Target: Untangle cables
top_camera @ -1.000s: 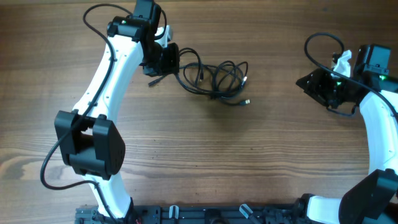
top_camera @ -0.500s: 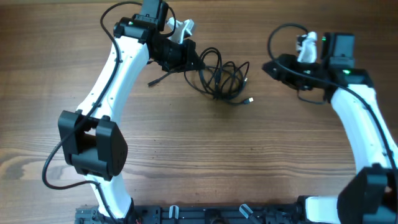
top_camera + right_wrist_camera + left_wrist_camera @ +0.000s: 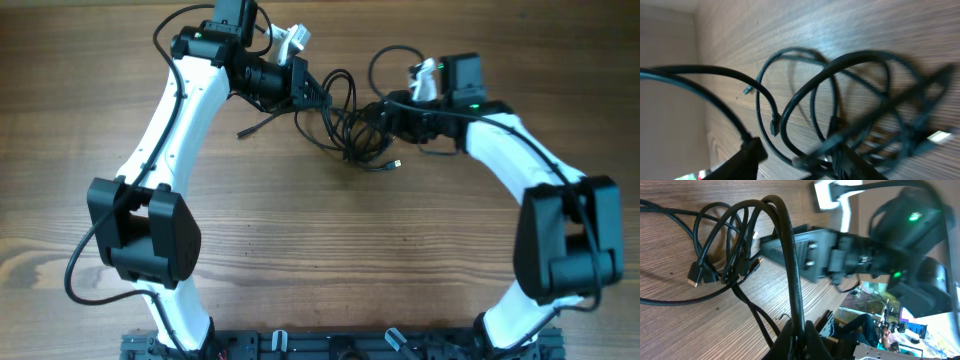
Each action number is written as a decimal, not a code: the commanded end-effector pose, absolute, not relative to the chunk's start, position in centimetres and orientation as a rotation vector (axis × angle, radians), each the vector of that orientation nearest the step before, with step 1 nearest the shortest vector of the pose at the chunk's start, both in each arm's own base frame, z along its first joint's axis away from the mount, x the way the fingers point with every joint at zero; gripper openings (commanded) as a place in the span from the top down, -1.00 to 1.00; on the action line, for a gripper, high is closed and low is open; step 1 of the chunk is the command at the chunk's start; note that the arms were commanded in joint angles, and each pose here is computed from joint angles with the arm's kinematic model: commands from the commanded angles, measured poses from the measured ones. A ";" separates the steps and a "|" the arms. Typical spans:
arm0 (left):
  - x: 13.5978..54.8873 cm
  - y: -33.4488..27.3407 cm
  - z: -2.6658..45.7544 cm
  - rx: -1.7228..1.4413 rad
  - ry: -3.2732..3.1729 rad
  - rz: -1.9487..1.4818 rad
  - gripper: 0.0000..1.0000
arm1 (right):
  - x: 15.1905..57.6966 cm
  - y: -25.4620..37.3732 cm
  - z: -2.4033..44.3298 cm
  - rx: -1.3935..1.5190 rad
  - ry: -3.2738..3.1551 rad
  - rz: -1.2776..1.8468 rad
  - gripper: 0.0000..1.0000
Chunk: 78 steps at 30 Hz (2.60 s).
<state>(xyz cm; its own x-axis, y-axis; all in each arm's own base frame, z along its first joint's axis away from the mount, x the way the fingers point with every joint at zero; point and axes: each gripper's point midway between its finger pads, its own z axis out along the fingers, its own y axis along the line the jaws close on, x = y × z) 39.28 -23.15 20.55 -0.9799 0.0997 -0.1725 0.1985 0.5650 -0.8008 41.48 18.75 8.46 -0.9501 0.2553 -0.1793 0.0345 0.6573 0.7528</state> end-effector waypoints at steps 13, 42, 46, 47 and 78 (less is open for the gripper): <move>40.2 -21.6 18.8 0.243 2.734 -1.182 0.92 | 44.6 20.0 14.5 0.135 2.335 1.452 0.91; 41.9 -12.9 13.9 -0.204 2.917 -0.374 0.92 | 36.4 -11.2 10.9 1.146 2.451 -0.053 0.91; 42.0 -12.2 13.8 -0.213 2.915 -0.310 0.92 | 35.6 -12.3 10.0 1.156 2.477 -0.165 0.91; 42.0 -12.1 13.8 -0.214 2.915 -0.303 0.92 | 35.7 -12.1 9.8 1.144 2.493 -0.153 0.91; 41.4 -11.0 13.4 -0.218 2.939 -0.200 0.92 | 36.6 -3.8 9.8 0.557 2.728 0.425 0.52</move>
<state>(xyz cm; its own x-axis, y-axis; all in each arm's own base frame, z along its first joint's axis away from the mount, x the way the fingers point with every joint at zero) 41.36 -12.10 13.43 -0.9652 -0.1883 -0.1813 -0.1637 0.9762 -0.1422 35.58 -5.46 9.11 -0.8138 0.5274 -0.2439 0.4820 0.8472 0.2235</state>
